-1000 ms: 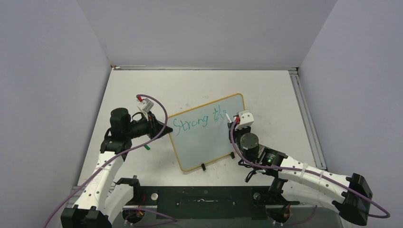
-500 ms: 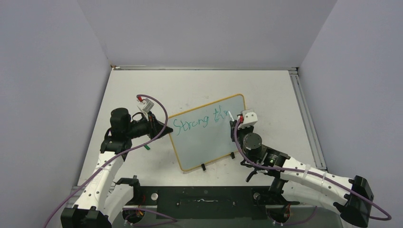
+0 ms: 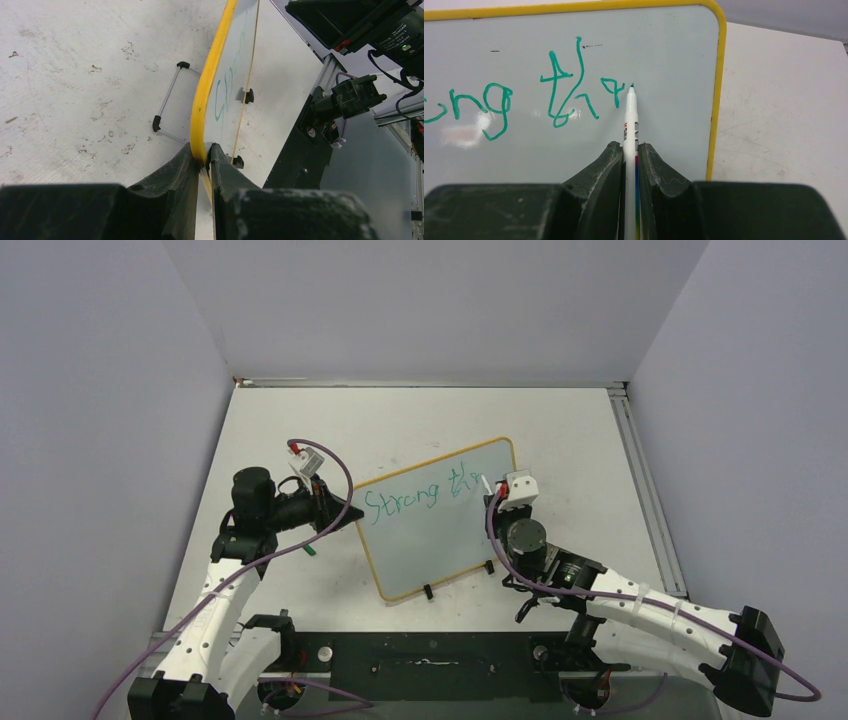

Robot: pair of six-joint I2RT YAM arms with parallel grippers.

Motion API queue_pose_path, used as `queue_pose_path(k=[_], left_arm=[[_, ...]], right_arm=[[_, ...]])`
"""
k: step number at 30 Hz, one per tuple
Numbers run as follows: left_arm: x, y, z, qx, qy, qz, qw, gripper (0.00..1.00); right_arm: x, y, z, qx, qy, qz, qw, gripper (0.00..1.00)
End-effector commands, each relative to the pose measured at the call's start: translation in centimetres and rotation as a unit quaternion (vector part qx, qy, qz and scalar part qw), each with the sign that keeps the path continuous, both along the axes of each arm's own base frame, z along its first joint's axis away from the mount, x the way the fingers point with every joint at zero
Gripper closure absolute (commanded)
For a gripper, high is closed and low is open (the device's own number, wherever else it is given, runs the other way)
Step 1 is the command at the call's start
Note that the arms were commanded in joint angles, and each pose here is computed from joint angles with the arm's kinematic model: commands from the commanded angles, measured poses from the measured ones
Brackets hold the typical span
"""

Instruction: Write a sentence on the whiteboard

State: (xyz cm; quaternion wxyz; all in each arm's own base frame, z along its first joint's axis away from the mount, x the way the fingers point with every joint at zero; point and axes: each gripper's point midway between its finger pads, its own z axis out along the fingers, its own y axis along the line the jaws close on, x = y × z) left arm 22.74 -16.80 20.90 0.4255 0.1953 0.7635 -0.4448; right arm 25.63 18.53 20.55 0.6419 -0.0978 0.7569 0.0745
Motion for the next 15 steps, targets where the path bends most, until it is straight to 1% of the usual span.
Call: queue_pose_path(k=[1,10,15], left_arm=[[0.5,0.2,0.8,0.009,-0.038,0.002,0.999,1.0],[0.5,0.1,0.9,0.009,-0.039,0.001,0.999,1.0],[0.5,0.1,0.9,0.009,-0.039,0.001,0.999,1.0]], right_arm=[[0.2,0.3,0.8,0.007,-0.003,0.005,1.0,0.95],[-0.8,-0.7,-1.3,0.007,0.031,-0.005,0.999,0.95],[-0.5,-1.5,-0.8,0.001,0.021,-0.026,0.999,0.95]])
